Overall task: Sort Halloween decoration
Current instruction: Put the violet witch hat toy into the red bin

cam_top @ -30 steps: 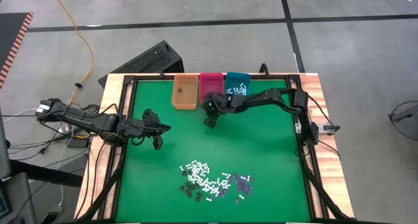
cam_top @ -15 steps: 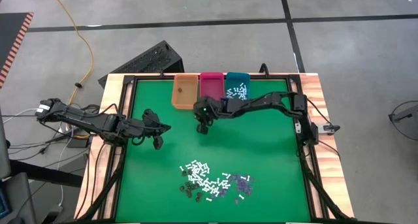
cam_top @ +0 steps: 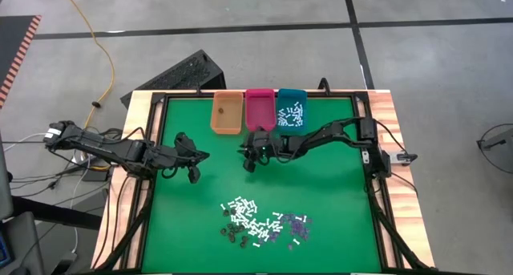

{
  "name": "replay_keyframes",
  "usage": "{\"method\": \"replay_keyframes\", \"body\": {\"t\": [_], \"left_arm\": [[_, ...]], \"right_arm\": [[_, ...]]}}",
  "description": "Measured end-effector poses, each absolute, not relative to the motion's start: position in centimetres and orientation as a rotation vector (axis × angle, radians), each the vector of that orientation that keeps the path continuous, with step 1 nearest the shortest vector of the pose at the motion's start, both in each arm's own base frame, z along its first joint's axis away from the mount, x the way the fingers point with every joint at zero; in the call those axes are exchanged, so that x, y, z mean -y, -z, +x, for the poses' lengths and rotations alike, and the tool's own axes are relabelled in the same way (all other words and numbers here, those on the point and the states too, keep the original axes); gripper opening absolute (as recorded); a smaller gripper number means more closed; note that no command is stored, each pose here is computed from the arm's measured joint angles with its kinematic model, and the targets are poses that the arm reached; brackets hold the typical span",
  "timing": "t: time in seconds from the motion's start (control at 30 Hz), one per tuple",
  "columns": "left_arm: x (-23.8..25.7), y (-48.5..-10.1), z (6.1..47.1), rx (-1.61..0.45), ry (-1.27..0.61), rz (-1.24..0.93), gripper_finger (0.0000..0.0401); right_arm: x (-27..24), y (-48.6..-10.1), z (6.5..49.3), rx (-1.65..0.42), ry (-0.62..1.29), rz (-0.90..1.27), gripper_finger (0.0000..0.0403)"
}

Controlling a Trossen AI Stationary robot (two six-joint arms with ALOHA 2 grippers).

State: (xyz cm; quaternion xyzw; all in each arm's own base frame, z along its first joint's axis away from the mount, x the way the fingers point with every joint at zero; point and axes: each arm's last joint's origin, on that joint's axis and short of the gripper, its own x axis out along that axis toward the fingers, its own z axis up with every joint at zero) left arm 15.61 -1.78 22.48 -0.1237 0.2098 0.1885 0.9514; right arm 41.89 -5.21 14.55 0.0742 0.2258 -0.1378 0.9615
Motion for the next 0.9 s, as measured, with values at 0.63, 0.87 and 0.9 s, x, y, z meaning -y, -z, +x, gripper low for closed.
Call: {"method": "replay_keyframes", "body": {"t": [0.63,0.87,0.9], "left_arm": [[1.7,-22.8,15.7,-0.391,-0.414,-0.237,0.0000],[1.7,-22.8,15.7,-0.387,-0.422,-0.244,0.0000],[1.7,-22.8,15.7,-0.385,-0.423,-0.246,0.0000]], "right_arm": [[5.7,-13.0,41.4,-0.549,0.480,0.107,0.0234],[6.0,-11.3,41.9,-0.532,0.505,0.136,0.0234],[6.0,-10.9,41.9,-0.537,0.511,0.148,0.0234]]}}
